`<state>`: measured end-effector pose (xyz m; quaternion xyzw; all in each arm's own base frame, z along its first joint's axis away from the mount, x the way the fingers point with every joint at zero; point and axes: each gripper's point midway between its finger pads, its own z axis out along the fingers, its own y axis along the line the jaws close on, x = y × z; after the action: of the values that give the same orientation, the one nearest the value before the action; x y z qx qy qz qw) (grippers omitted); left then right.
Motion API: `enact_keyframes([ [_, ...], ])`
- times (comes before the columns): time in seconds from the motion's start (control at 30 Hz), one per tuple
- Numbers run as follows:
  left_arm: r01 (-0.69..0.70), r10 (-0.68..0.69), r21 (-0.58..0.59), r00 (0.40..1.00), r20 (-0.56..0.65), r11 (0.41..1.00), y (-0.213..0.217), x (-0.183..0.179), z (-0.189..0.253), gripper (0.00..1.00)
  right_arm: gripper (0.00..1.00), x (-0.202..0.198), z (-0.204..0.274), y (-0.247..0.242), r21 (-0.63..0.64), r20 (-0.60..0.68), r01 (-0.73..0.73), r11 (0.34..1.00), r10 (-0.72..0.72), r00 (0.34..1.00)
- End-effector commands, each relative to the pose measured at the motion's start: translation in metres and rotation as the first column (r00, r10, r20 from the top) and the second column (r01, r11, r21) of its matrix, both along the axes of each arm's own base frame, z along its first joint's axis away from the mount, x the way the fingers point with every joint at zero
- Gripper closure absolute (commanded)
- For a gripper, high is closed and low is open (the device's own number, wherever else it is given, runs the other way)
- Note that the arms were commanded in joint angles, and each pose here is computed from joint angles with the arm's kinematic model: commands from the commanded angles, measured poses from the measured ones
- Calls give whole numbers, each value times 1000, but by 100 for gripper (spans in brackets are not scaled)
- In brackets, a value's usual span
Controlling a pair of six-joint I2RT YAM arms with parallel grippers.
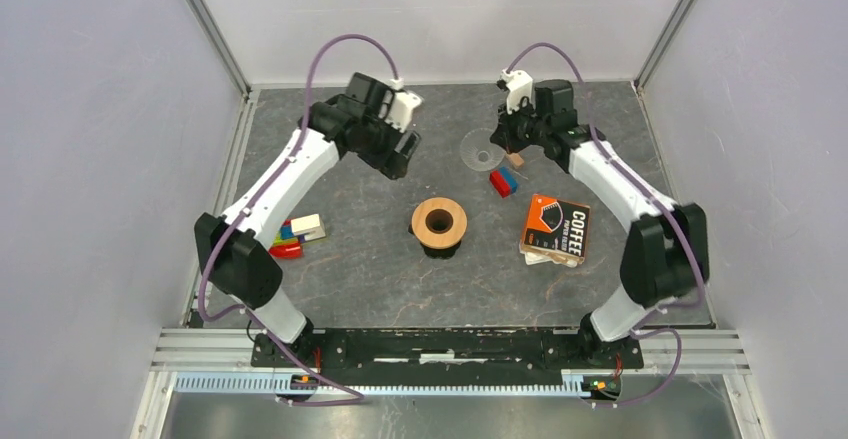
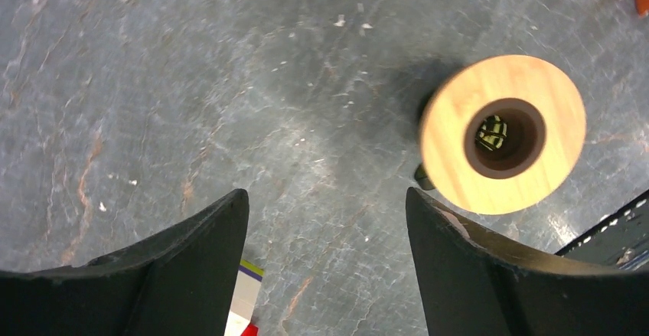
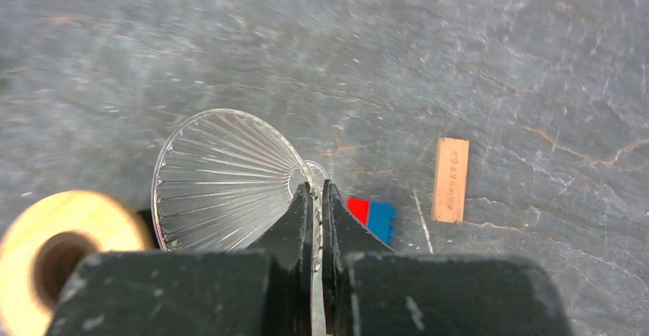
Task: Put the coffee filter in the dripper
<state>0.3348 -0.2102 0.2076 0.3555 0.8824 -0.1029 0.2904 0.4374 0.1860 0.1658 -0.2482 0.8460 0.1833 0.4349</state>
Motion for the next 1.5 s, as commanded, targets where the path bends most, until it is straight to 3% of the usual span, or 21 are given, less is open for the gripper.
enact_keyframes([
  [0.0,-75,73,-161,997,-15,984,20,5,28,19,100,-42,56,24,134,67,-153,979,145,987],
  [0.07,-76,72,-197,997,-29,977,23,2,32,19,100,-64,57,37,169,52,-211,963,205,977],
  [0.2,50,-64,-291,997,-41,955,7,-24,41,19,100,-98,57,59,183,64,-286,940,279,958],
  [0.43,130,-123,-395,992,43,909,-12,-37,58,25,100,-138,42,94,216,33,-371,903,373,927],
  [1.07,99,-58,-378,991,119,920,-8,-27,44,32,100,-139,14,112,191,-61,-366,911,384,921],
  [1.47,73,-115,-410,990,-78,909,-42,-58,-2,52,100,-130,1,113,139,-90,-345,928,359,929],
])
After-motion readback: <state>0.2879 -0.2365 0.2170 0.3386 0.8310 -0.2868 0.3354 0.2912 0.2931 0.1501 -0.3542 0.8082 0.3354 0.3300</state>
